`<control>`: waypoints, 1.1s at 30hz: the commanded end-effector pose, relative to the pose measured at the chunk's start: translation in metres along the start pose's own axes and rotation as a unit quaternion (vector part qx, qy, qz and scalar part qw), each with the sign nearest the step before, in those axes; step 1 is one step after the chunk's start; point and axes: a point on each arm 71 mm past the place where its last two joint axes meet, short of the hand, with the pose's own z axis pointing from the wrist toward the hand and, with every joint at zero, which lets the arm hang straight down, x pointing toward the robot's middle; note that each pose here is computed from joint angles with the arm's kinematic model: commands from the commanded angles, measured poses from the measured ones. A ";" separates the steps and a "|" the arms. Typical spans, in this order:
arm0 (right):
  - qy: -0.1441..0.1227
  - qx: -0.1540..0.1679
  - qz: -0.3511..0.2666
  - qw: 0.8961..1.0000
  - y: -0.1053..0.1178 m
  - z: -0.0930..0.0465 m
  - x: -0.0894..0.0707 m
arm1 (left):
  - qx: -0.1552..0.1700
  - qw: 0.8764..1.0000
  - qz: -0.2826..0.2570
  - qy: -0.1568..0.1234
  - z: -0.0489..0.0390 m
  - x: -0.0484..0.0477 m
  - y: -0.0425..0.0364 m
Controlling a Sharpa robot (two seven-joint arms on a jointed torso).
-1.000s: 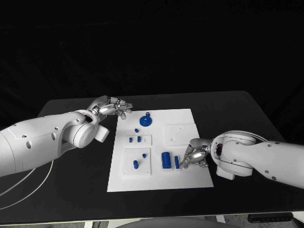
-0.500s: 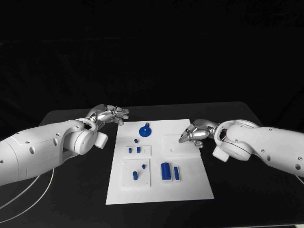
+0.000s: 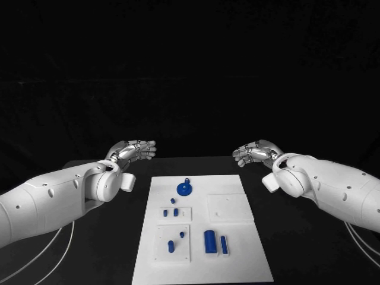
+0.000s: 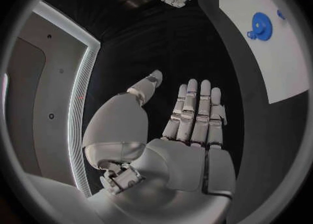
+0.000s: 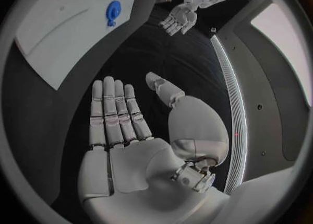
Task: Assemble the parts on the task board
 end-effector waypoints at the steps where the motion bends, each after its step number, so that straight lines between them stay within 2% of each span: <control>1: -0.021 -0.040 0.073 0.996 0.000 0.002 -0.007 | 0.028 0.999 -0.028 -0.026 0.0049 -0.0023 -0.0042; 5: -0.036 -0.040 0.084 0.995 -0.006 0.003 -0.011 | 0.033 0.998 -0.029 -0.037 0.0105 -0.0002 -0.0045; 10: -0.045 -0.034 0.093 0.994 -0.016 0.005 -0.011 | 0.033 0.998 -0.028 -0.037 0.0144 0.0020 -0.0041; 11: -0.043 -0.015 0.070 0.997 -0.016 0.004 -0.011 | 0.019 0.999 -0.017 -0.026 0.0131 0.0029 -0.0013; 15: -0.046 -0.019 0.074 0.996 -0.015 0.003 -0.008 | 0.019 0.999 -0.018 -0.028 0.0108 0.0067 0.0006; 18: -0.051 -0.026 0.083 0.995 -0.014 0.000 -0.003 | 0.019 0.999 -0.019 -0.031 0.0063 0.0136 0.0038; 22: -0.062 -0.038 0.100 0.992 -0.012 -0.006 0.008 | 0.020 0.999 -0.020 -0.037 -0.0038 0.0280 0.0094; 27: -0.085 -0.057 0.134 0.986 -0.007 -0.023 0.030 | 0.024 0.998 -0.023 -0.049 -0.0273 0.0563 0.0165; 31: -0.106 -0.065 0.163 0.979 -0.003 -0.041 0.049 | 0.029 0.997 -0.024 -0.060 -0.0496 0.0786 0.0179; 33: -0.115 -0.067 0.174 0.976 -0.001 -0.050 0.057 | 0.031 0.997 -0.025 -0.064 -0.0579 0.0860 0.0175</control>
